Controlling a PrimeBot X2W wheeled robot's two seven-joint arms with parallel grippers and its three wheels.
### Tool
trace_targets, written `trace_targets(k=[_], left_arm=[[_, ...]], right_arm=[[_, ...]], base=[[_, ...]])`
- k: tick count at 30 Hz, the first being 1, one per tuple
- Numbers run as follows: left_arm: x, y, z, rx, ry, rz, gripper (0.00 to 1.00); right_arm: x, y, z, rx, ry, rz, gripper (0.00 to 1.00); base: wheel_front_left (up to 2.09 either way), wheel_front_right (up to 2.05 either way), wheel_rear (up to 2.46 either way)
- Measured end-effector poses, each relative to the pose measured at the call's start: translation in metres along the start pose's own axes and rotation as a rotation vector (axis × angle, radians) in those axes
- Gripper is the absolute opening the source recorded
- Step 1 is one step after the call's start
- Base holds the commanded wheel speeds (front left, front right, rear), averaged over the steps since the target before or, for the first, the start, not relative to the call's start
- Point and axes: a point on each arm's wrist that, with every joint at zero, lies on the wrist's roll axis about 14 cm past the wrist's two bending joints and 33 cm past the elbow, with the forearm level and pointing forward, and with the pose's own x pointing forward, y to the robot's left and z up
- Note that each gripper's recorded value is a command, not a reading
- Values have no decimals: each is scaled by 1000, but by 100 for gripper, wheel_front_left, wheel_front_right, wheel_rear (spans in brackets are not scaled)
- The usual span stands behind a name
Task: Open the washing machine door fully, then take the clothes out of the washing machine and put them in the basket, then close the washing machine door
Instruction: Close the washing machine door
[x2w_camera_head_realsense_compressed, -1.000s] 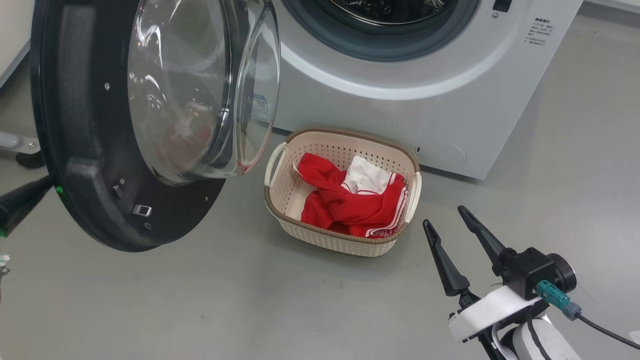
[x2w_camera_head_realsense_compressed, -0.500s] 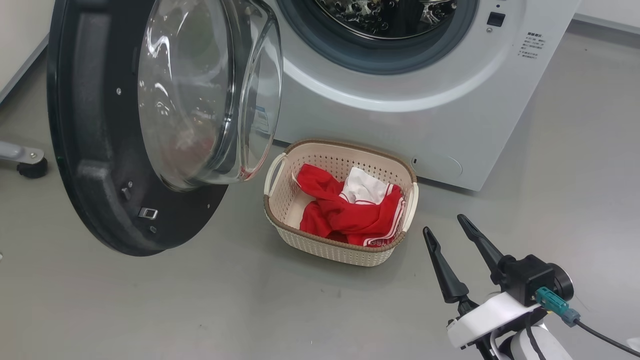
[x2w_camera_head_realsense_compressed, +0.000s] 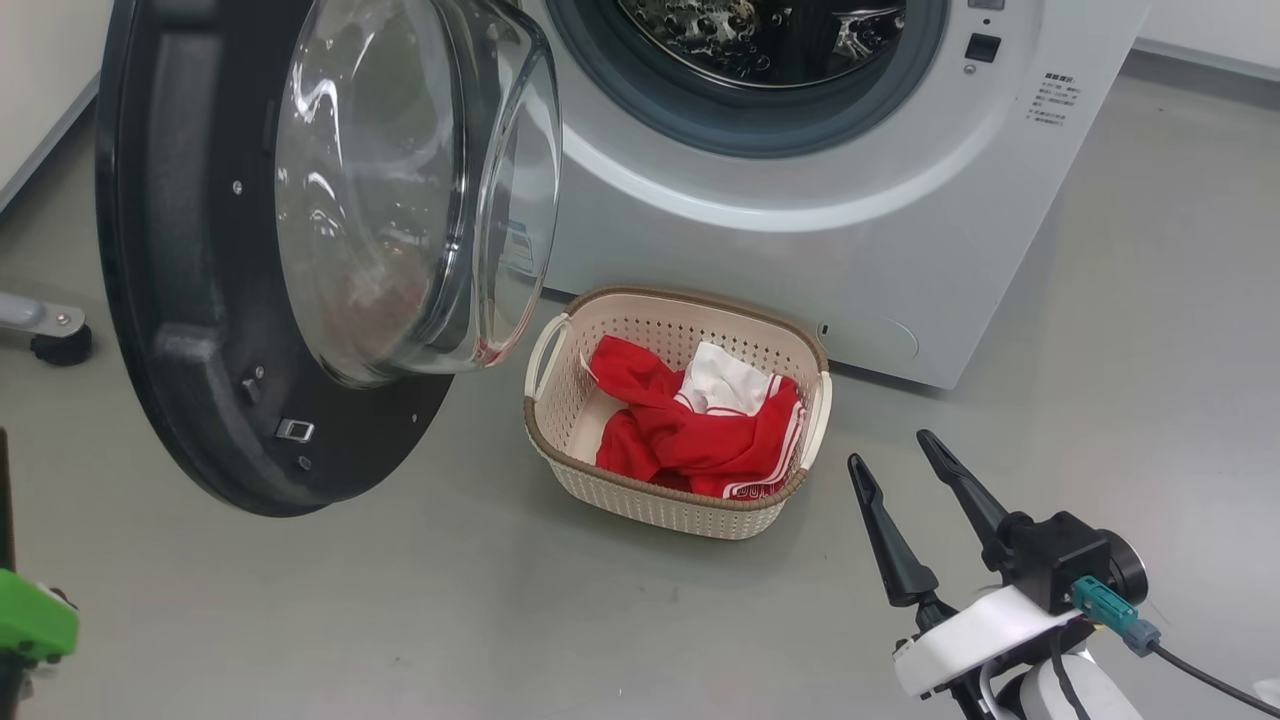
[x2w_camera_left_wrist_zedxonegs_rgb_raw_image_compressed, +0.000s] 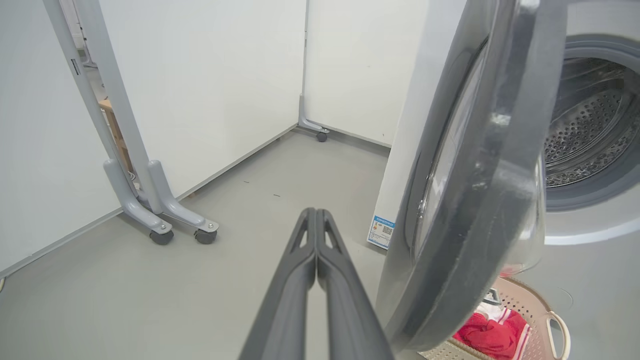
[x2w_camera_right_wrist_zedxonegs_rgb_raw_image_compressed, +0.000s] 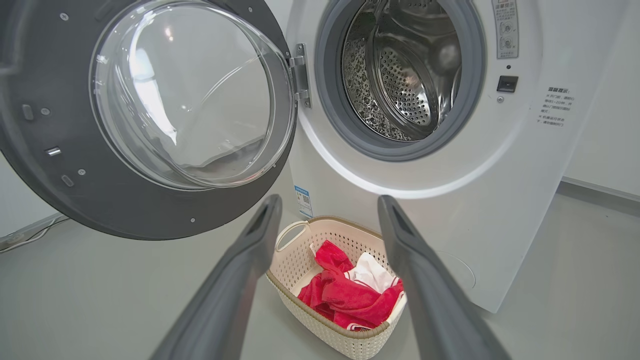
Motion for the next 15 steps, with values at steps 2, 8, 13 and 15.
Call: trace_targets(k=[2,8,13,15], left_arm=[[-4,0,-1,-2,-27,3,0],[-14,-7,-7,51,-74,-18,100],[-20,-12,-13,51,-101,-27,100],[-21,-13,-13,55,-111,-28,100]], right_arm=[[0,1,1,-1,-4,1,100],[-1,4,2,9,-8,1,100],[-3,4,1,9,-2,-1,100],[-5,4,0,9,1,-3,100]], base=[[0,0,0],[0,0,0],[0,0,0],[0,0,0]])
